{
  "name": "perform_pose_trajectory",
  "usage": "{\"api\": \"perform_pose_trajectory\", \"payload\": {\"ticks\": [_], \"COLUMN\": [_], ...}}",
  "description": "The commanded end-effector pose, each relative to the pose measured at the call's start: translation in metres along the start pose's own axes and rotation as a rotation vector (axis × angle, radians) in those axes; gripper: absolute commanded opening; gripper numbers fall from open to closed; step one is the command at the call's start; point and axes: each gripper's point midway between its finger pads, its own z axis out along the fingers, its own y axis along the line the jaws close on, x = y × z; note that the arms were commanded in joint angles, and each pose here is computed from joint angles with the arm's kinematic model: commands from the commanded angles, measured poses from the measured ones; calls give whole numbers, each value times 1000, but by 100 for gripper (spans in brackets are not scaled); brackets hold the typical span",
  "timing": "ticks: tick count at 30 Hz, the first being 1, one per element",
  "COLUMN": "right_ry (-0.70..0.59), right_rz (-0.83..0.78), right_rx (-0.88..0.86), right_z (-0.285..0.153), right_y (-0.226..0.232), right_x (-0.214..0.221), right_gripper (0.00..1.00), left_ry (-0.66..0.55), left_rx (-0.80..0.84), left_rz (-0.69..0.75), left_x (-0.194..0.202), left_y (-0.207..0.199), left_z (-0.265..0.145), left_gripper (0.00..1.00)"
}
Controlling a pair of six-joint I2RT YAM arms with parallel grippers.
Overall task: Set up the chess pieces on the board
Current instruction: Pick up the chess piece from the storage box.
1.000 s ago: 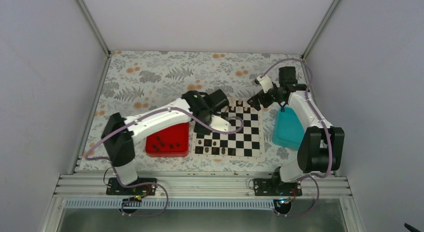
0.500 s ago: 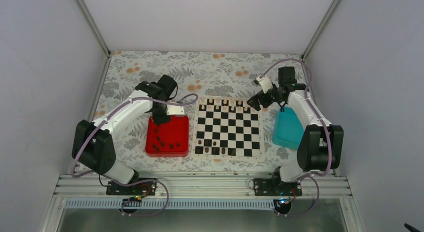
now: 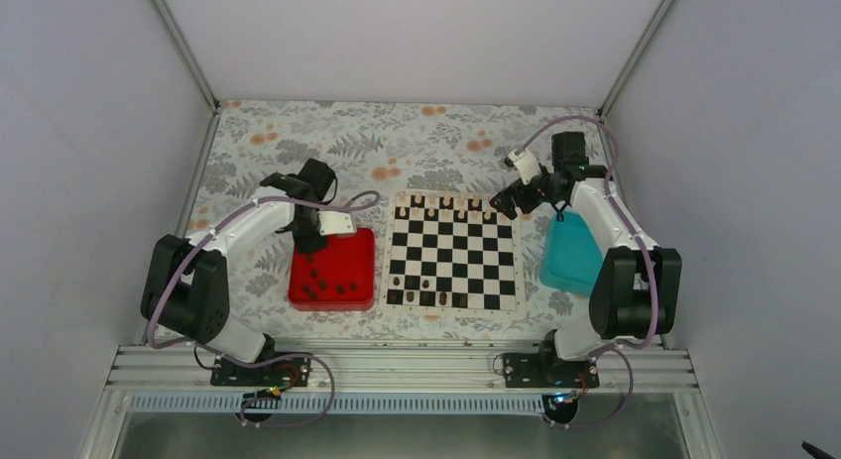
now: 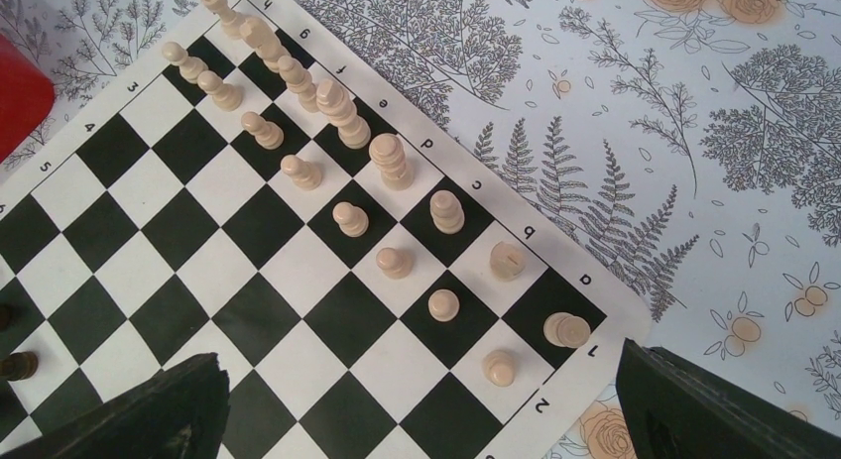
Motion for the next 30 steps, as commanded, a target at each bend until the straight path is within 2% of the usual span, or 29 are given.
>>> {"api": "perform_pose_trajectory", "payload": {"ticks": [1, 7, 16, 30], "right_ry": [-27, -22, -17, -11], "right_rz": [-15, -14, -13, -12], "right_rx": [-13, -18, -21, -30], "right_z": [-4, -3, -2, 0], "right_y": [-1, 0, 0, 0], "right_x": [-9, -8, -6, -4], "right_gripper": [100, 100, 100, 100], "left_ry": [-21, -40, -3, 12], "left_rx": [-30, -7, 0, -29], "left_rz": [-14, -34, -49, -68], "left_x": [4, 4, 13, 16], "left_y": [14, 16, 17, 23], "left_z": [9, 18, 36, 39], "left_gripper": [24, 24, 25, 25]}}
